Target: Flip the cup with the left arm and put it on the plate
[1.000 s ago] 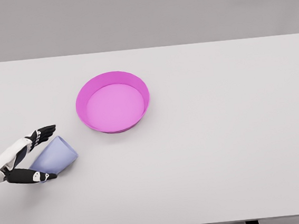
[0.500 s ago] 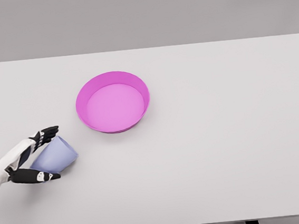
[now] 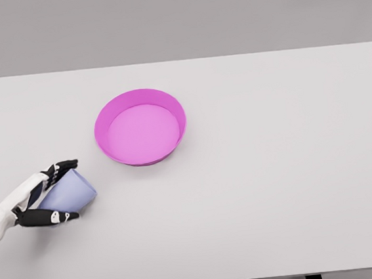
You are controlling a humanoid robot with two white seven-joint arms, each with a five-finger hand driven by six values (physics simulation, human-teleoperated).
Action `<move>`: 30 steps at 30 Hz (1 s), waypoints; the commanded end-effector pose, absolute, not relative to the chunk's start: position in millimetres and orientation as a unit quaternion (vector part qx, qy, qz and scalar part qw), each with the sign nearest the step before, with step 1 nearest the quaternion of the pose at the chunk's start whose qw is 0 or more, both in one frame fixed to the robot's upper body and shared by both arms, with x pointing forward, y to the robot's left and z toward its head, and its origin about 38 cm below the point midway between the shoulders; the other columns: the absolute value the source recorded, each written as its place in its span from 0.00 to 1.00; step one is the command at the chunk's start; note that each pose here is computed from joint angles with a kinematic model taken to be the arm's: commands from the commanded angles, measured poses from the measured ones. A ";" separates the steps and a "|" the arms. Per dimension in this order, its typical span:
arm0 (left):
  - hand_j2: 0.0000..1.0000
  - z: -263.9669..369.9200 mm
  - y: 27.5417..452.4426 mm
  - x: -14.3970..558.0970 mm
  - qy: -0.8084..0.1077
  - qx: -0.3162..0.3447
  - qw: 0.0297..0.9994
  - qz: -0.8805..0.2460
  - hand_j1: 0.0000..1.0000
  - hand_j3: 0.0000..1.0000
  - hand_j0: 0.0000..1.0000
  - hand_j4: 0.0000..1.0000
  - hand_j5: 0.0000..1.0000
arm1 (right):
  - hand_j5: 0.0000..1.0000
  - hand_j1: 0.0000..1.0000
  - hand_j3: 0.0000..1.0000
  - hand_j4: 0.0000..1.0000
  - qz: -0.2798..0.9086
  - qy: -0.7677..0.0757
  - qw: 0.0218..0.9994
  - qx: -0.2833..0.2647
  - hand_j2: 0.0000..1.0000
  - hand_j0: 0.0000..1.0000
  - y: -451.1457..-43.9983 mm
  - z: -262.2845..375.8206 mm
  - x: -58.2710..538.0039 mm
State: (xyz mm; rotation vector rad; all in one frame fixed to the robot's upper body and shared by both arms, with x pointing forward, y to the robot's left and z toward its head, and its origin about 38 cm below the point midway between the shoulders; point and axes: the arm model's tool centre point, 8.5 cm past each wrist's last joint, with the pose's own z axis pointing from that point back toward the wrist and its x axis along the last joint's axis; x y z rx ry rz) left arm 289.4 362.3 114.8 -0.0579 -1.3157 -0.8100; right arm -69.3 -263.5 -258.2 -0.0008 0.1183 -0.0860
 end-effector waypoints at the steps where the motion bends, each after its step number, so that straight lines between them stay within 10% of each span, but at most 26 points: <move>1: 0.77 116.2 362.6 290.0 -0.596 -0.026 0.714 -0.366 0.77 0.77 0.77 0.77 0.77 | 1.00 1.00 1.00 1.00 -0.043 0.059 0.997 0.000 1.00 1.00 -263.5 -258.2 -69.4; 30: 0.73 145.8 337.8 305.0 -0.705 -0.075 0.627 -0.324 0.73 0.73 0.73 0.73 0.73 | 1.00 1.00 1.00 1.00 -0.043 0.059 0.997 0.000 1.00 1.00 -263.5 -258.2 -69.4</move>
